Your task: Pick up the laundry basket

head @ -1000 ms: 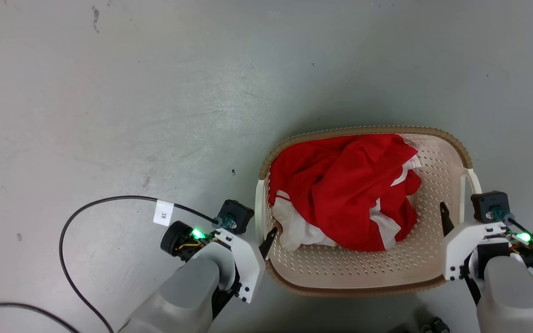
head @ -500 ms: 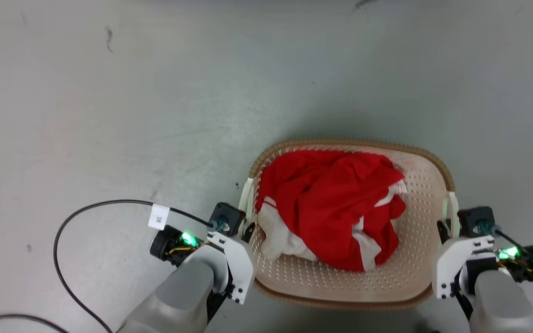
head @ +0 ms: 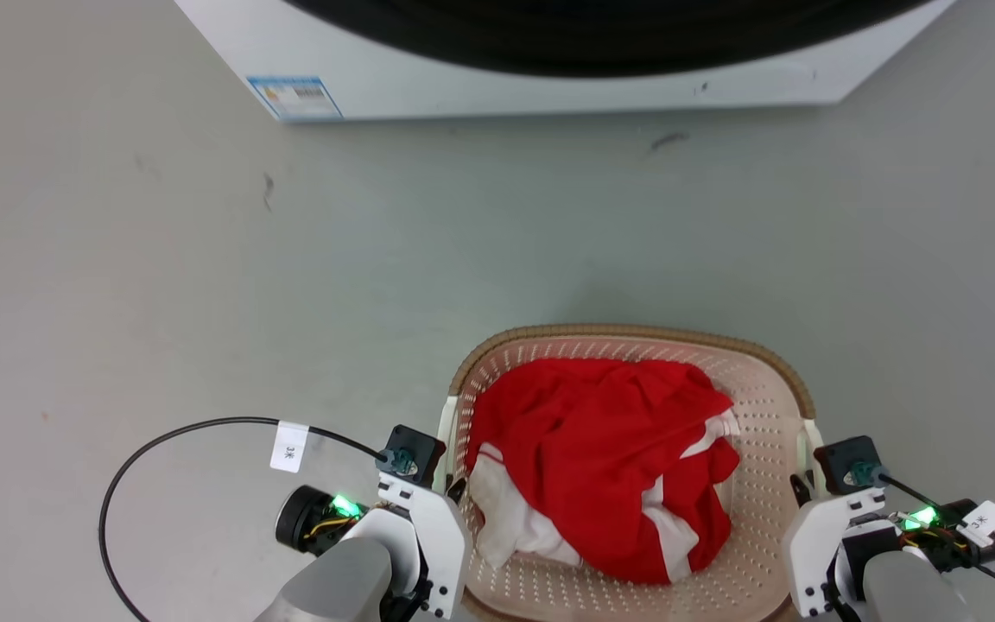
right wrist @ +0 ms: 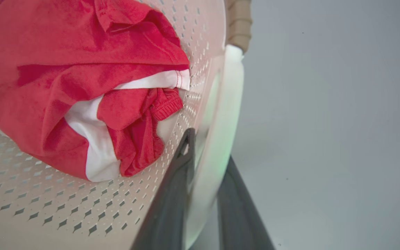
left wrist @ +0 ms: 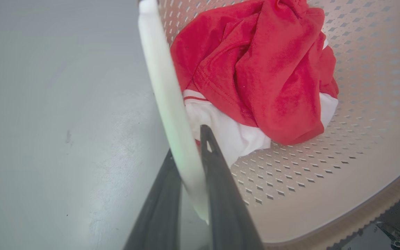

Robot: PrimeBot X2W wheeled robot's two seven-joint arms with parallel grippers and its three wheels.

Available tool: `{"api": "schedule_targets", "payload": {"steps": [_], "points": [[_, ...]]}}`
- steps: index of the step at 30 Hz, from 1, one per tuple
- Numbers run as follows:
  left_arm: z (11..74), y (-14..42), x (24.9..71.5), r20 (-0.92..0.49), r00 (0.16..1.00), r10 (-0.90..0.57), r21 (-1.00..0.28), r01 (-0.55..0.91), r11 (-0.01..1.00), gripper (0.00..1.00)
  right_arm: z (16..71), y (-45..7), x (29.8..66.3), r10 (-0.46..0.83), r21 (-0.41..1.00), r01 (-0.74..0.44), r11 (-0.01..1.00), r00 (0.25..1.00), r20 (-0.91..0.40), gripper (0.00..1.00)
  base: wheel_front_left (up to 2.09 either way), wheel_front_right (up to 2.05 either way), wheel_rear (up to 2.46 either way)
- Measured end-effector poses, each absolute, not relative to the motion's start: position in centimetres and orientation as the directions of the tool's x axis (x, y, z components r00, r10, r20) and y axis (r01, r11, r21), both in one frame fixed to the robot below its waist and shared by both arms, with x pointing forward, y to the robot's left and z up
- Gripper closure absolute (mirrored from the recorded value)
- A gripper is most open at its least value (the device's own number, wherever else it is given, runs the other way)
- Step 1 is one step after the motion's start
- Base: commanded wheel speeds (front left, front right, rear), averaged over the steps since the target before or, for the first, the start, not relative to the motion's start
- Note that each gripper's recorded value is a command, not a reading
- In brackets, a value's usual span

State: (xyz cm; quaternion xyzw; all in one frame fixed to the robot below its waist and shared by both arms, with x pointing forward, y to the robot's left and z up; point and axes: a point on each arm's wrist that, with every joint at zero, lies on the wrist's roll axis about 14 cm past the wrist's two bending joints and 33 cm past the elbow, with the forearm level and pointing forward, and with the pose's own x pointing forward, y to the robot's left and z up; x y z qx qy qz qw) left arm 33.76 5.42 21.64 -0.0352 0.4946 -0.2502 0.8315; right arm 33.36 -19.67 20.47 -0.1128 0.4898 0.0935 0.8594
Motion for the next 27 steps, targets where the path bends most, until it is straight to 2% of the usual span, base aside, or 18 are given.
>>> {"api": "schedule_targets", "payload": {"steps": [14, 27], "points": [[26.2, 9.7, 34.3, -0.817, 0.466, -0.339, -0.233, 0.271, 0.934, 1.0, 25.3, -15.9, 35.5, 0.157, -0.117, -0.403, 0.908, 0.583, -0.797, 1.0, 0.0, 0.0, 0.0], [29.5, 12.7, 34.6, -0.846, 0.453, -0.281, -0.178, 0.256, 0.95, 1.0, 28.5, -12.6, 35.8, 0.216, -0.095, -0.466, 0.88, 0.569, -0.793, 1.0, 0.0, 0.0, 0.0]]}}
